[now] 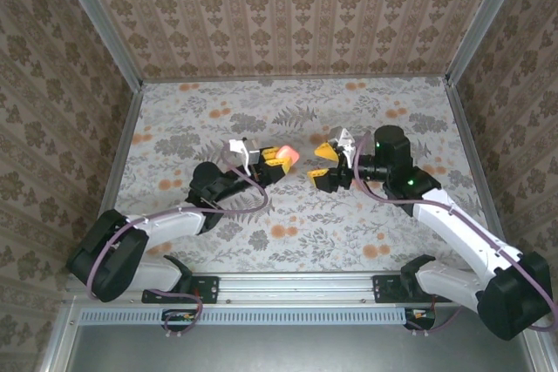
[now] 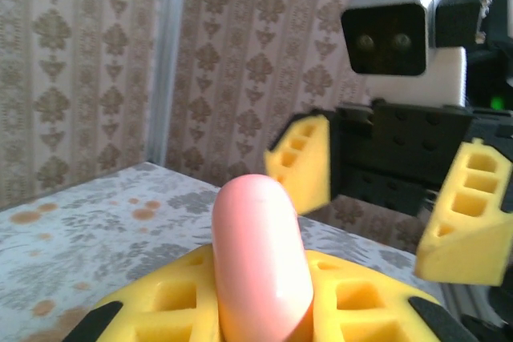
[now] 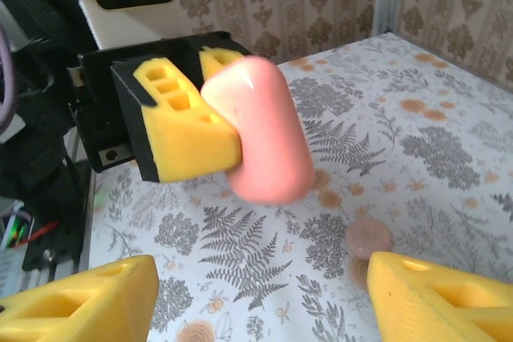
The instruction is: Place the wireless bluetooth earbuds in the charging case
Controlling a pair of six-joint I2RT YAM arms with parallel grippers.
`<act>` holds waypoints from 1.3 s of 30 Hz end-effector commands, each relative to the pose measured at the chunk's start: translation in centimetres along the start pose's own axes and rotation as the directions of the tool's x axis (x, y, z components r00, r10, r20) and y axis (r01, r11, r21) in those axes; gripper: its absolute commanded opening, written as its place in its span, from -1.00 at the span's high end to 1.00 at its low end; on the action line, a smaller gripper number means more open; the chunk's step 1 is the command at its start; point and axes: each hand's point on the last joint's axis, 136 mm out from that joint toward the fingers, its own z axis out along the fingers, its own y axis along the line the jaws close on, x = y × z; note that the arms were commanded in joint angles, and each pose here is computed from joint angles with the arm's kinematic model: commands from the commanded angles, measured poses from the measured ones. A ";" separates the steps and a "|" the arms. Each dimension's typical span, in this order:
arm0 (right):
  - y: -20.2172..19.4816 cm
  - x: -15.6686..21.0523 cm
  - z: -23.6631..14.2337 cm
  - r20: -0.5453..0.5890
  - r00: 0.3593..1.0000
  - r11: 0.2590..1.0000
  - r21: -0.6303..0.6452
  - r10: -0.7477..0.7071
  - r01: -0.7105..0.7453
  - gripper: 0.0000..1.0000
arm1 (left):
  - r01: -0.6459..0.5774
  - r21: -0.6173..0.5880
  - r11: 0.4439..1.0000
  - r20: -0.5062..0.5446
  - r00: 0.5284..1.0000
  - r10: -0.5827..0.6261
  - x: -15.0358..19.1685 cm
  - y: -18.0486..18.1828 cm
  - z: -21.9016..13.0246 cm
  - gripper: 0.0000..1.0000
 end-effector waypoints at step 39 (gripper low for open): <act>3.2 -0.7 0.7 -0.087 0.980 0.915 -0.382 -0.180 0.134 0.83 | -0.066 0.234 0.970 0.005 0.998 0.067 -2.3 -3.8 0.7 0.11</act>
